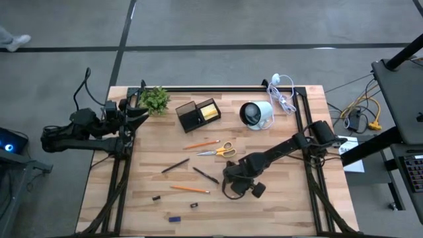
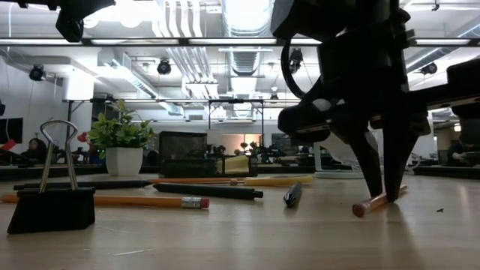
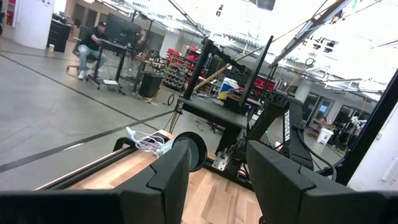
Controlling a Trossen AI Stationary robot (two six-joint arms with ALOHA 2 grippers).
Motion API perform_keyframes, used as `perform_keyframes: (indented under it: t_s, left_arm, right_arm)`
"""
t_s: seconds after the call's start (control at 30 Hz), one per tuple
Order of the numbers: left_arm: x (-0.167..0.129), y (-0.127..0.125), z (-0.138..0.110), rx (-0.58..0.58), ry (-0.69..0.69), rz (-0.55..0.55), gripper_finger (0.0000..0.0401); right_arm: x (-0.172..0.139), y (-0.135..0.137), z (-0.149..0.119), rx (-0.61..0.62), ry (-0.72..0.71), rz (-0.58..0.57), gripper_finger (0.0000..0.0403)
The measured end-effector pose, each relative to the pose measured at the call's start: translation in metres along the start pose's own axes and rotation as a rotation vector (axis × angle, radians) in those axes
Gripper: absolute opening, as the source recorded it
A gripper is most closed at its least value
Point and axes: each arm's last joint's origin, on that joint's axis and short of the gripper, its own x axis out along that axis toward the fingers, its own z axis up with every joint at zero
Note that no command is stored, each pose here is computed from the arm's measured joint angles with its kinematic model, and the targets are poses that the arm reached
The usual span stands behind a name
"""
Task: Pick and place office supplies into organizer
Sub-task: Put the bottom right yellow pencil into the black desk organizer
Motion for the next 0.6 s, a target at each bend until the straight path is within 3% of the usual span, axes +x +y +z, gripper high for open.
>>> perform_keyframes:
  t_s: [0.6]
  left_arm:
    - [0.0, 0.0, 0.0, 0.003, 0.0, 0.0, 0.0146]
  right_arm:
    - [-0.037, -0.023, 0.019, 0.19, -0.062, 0.022, 0.0009]
